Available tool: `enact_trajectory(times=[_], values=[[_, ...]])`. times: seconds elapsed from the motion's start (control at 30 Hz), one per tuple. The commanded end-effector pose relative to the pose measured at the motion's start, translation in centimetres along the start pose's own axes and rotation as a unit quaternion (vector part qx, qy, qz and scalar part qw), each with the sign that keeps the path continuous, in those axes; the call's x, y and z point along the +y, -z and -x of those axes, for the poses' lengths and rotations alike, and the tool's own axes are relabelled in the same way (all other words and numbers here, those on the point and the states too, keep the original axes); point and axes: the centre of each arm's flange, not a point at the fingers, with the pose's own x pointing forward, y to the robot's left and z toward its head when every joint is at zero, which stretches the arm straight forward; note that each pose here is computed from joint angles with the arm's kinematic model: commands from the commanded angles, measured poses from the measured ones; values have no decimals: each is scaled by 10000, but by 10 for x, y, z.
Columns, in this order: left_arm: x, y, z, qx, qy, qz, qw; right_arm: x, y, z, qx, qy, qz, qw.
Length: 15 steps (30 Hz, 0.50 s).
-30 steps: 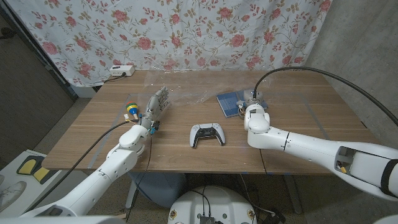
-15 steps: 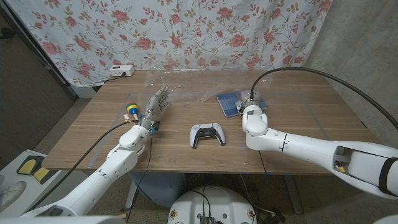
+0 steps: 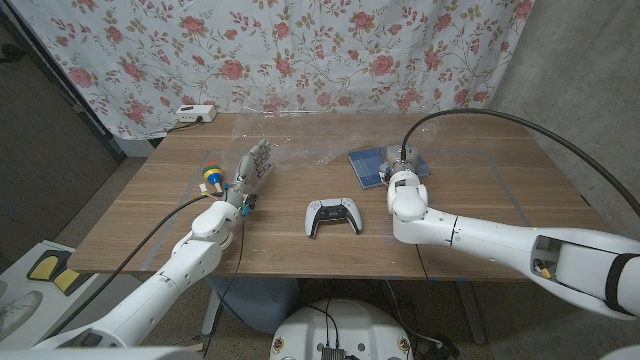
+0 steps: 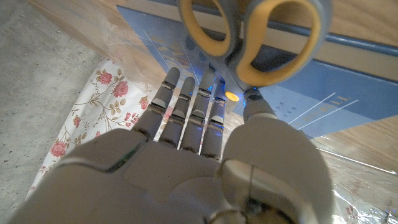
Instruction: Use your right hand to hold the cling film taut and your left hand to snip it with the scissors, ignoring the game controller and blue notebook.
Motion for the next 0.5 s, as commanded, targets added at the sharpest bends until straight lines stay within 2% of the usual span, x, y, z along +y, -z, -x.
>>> enact_trajectory(times=[0.03, 0.3, 0.5], values=[[-2, -1, -2, -29, 29, 12, 10000, 0, 3, 1, 23, -34, -18, 10000], [-3, 0, -3, -26, 44, 28, 10000, 0, 8, 4, 49, 29, -199, 9998], [-4, 1, -3, -29, 50, 31, 10000, -6, 13, 7, 45, 184, -334, 9993]])
